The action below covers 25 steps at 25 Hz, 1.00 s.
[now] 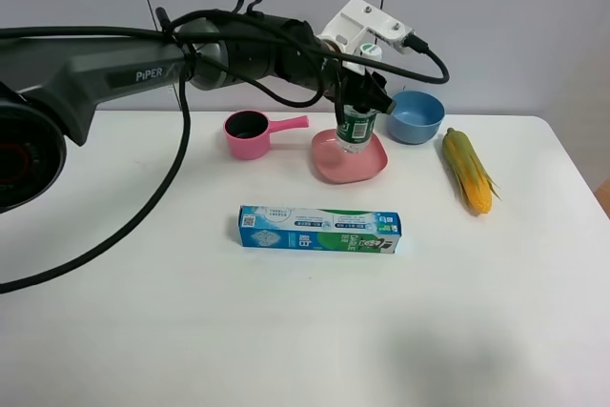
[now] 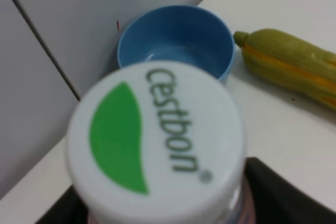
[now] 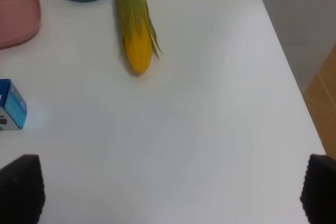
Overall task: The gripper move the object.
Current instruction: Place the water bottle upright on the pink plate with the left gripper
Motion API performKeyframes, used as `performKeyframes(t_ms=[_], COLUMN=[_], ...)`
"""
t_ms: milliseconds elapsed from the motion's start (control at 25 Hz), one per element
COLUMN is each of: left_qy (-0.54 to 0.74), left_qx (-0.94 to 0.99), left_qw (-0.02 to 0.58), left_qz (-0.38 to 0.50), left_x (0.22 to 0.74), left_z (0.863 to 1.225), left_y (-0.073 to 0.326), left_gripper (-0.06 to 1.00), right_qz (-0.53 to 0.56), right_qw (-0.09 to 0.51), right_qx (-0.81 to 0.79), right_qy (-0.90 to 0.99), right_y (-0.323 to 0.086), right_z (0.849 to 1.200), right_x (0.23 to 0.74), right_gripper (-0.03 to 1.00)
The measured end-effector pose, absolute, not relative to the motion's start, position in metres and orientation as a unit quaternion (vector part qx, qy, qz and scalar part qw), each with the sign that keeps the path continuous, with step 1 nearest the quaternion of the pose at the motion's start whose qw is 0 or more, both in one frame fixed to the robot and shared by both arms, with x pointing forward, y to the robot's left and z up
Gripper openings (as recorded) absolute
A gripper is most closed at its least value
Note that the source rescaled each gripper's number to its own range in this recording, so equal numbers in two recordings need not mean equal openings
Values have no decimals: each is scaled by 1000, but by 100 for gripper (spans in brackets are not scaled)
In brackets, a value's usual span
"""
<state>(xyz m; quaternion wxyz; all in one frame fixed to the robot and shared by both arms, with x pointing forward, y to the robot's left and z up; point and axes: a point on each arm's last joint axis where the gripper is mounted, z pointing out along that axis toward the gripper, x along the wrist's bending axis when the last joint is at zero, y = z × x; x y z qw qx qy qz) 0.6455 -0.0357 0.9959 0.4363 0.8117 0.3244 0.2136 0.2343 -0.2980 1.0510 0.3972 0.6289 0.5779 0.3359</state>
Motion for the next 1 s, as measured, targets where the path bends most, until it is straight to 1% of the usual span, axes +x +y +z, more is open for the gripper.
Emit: performKeyframes(t_ms=[160,560,1000], left_qy=[323,334,338], left_qx=[801,803,803], left_qw=[450,438,435], left_qz=[227,228,227], left_x=[651,661,665], left_z=[988,958,948], left_y=[-38,-35,-34], left_gripper=[0,0,0], right_qz=[336,336,336], right_qw=[397,397,397], right_qx=[629,629,629], right_qy=[578,578,578], right_y=[-298,-298,-298], right_z=[1051,1051,1051], right_x=[234,234,234], right_gripper=[100,100,100])
